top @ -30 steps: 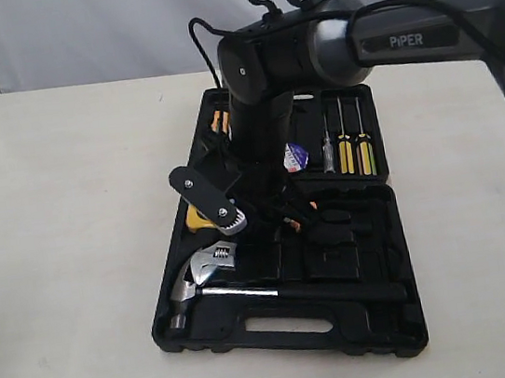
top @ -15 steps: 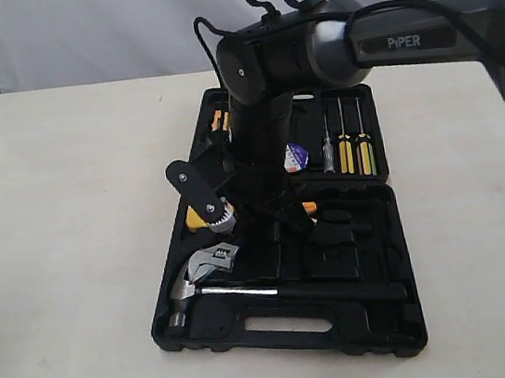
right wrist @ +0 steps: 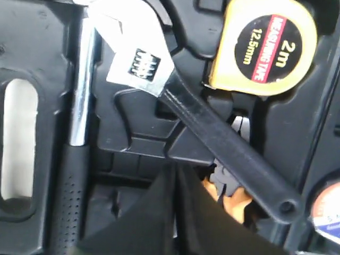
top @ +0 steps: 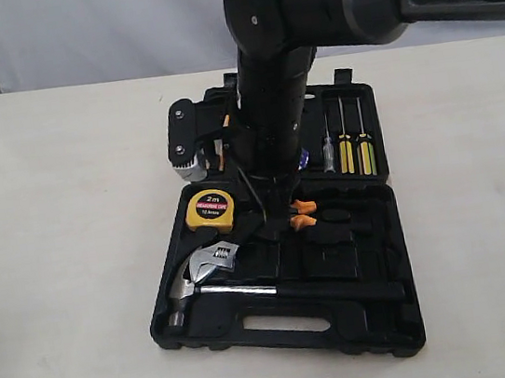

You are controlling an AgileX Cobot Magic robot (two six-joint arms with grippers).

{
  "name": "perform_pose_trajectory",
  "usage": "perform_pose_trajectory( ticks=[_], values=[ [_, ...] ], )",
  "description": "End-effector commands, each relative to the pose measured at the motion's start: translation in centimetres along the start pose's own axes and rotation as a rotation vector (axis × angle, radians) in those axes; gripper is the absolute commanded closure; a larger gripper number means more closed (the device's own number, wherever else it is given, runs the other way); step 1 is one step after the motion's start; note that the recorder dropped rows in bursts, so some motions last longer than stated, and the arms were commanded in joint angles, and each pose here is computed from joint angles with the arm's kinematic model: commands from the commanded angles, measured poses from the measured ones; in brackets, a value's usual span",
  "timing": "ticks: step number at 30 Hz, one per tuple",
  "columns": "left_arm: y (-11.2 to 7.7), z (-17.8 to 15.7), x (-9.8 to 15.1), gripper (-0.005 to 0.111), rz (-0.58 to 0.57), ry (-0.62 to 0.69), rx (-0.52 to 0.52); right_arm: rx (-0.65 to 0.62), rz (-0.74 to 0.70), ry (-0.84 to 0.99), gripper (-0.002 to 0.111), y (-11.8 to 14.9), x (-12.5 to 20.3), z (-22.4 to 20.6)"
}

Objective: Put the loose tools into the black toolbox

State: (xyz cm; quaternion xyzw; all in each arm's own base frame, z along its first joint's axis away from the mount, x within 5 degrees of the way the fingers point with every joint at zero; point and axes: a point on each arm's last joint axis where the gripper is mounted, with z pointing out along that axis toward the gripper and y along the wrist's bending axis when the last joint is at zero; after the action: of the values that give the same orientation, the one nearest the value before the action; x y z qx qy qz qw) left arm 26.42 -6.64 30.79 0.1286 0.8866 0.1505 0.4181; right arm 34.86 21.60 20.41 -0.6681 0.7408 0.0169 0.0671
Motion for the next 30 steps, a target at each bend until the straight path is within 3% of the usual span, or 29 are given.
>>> perform_pose_trajectory(
  ticks=[1, 6, 12, 15, 23, 26, 29, 30],
  values=[
    [0.0, -0.1, 0.2, 0.105, -0.022, -0.007, 0.014, 0.043, -0.14, -0.069, 0.108, -0.3, -0.6, -0.2],
    [0.0, -0.1, 0.2, 0.105, -0.022, -0.007, 0.014, 0.059, -0.25, -0.109, 0.104, -0.5, -1.1, 0.4],
    [0.0, -0.1, 0.2, 0.105, -0.022, -0.007, 0.014, 0.004, -0.326, -0.075, 0.063, -0.6, -1.0, 3.3],
    [0.0, -0.1, 0.2, 0.105, -0.022, -0.007, 0.014, -0.004, -0.384, -0.069, 0.054, -0.8, -1.0, 4.3],
    [0.0, -0.1, 0.2, 0.105, -0.022, -0.007, 0.014, -0.014, -0.383, -0.06, 0.057, -1.1, -1.0, 6.7],
    [0.0, -0.1, 0.2, 0.105, -0.022, -0.007, 0.014, -0.05, -0.383, -0.045, 0.074, -0.8, -0.8, 7.1],
    [0.0, -0.1, 0.2, 0.105, -0.022, -0.007, 0.014, -0.06, -0.37, -0.042, 0.104, -0.8, -0.8, 6.9],
    [0.0, -0.1, 0.2, 0.105, -0.022, -0.007, 0.014, -0.052, -0.361, -0.045, 0.108, -0.8, -0.8, 6.5]
  ],
)
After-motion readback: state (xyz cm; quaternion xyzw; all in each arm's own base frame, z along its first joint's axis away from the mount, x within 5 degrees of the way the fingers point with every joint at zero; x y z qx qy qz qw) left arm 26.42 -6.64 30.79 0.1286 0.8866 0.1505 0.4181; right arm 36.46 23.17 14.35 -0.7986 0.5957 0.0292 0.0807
